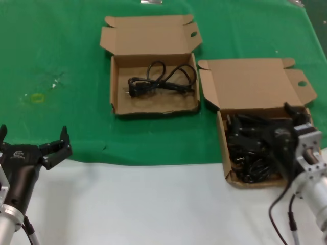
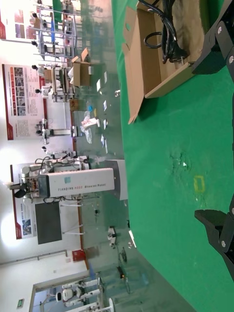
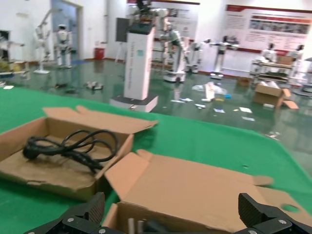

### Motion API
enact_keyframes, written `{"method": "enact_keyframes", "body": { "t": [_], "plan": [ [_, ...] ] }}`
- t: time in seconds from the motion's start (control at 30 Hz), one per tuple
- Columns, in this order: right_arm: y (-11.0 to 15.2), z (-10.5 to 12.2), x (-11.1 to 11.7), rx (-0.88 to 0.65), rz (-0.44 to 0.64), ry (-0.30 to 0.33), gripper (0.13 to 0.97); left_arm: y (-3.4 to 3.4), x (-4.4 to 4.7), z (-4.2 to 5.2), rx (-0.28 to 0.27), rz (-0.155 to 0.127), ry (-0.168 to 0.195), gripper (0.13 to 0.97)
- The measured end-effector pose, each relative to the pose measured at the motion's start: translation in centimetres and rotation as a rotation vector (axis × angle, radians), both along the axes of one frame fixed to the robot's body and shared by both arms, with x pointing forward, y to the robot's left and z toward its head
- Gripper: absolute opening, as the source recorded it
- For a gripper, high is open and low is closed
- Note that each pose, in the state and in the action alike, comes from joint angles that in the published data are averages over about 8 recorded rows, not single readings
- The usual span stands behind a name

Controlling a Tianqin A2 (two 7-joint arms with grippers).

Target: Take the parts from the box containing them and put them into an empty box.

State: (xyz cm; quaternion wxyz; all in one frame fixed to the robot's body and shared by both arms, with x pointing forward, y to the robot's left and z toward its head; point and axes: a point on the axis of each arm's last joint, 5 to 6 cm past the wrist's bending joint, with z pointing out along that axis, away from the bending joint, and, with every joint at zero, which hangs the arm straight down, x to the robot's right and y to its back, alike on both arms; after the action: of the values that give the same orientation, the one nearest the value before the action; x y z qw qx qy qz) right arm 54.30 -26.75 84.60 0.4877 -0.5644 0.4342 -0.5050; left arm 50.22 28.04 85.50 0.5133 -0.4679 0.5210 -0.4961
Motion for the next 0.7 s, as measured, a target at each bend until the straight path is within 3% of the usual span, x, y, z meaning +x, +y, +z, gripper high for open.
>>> {"method": "enact_keyframes", "body": {
  "t": [0.23, 0.7],
  "plan": [
    [-0.8, 0.5, -2.1, 0.049, -0.047, -0.016, 0.966, 0.00, 0.00, 0.00, 0.000, 0.000, 0.000, 0.966],
    [-0.9, 0.6, -2.3, 0.053, -0.051, -0.017, 0.966, 0.00, 0.00, 0.00, 0.000, 0.000, 0.000, 0.966]
  ]
}}
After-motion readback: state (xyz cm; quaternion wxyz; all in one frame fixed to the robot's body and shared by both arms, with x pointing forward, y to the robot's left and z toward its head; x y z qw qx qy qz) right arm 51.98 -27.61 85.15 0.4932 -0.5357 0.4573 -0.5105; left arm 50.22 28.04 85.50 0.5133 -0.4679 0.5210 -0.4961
